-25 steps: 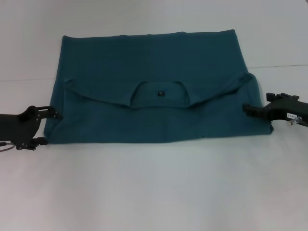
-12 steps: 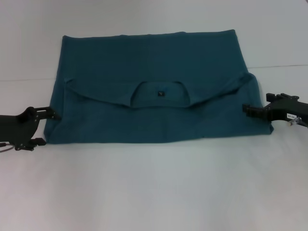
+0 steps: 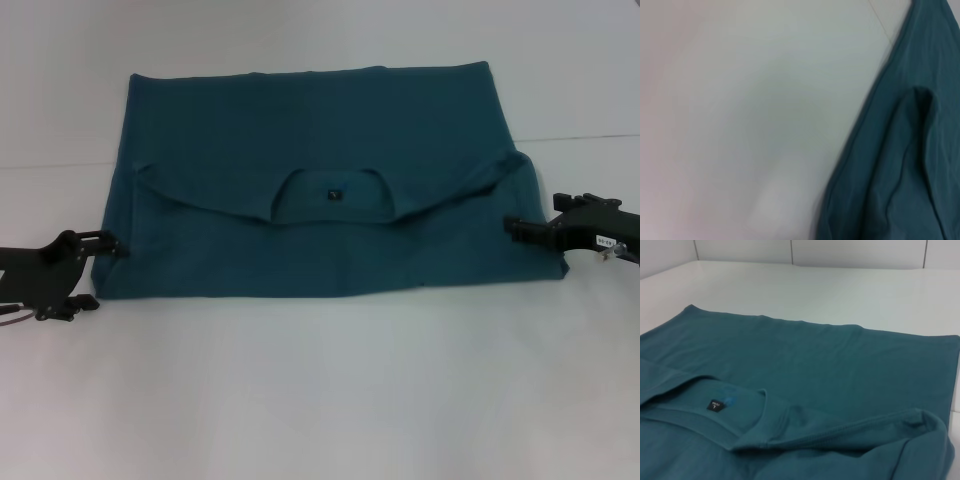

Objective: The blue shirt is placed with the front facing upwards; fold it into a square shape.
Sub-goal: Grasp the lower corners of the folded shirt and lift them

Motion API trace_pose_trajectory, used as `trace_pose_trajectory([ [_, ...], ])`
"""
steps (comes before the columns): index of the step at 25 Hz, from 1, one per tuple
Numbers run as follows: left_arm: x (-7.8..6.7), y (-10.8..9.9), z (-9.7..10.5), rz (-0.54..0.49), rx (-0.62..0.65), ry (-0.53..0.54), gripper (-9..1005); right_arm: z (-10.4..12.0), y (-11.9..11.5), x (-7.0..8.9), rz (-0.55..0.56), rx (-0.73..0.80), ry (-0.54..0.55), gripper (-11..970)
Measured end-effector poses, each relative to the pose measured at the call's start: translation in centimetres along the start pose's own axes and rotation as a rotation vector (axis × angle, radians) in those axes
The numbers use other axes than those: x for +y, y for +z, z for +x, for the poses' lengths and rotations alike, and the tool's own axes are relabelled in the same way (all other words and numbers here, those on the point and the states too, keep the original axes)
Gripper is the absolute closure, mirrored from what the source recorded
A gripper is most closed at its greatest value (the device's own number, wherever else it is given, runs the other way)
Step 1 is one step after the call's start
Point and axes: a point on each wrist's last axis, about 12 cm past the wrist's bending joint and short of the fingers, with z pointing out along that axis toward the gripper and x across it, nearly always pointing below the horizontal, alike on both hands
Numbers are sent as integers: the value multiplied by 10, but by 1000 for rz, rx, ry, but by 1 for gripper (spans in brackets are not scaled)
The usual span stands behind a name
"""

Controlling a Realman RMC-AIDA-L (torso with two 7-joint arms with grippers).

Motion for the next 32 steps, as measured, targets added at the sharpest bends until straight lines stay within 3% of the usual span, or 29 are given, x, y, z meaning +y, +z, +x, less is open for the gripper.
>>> trace_pose_trajectory([
  [32,-10,13,6,9,-11,-11,123,3,-2,-2,12,5,3,57],
])
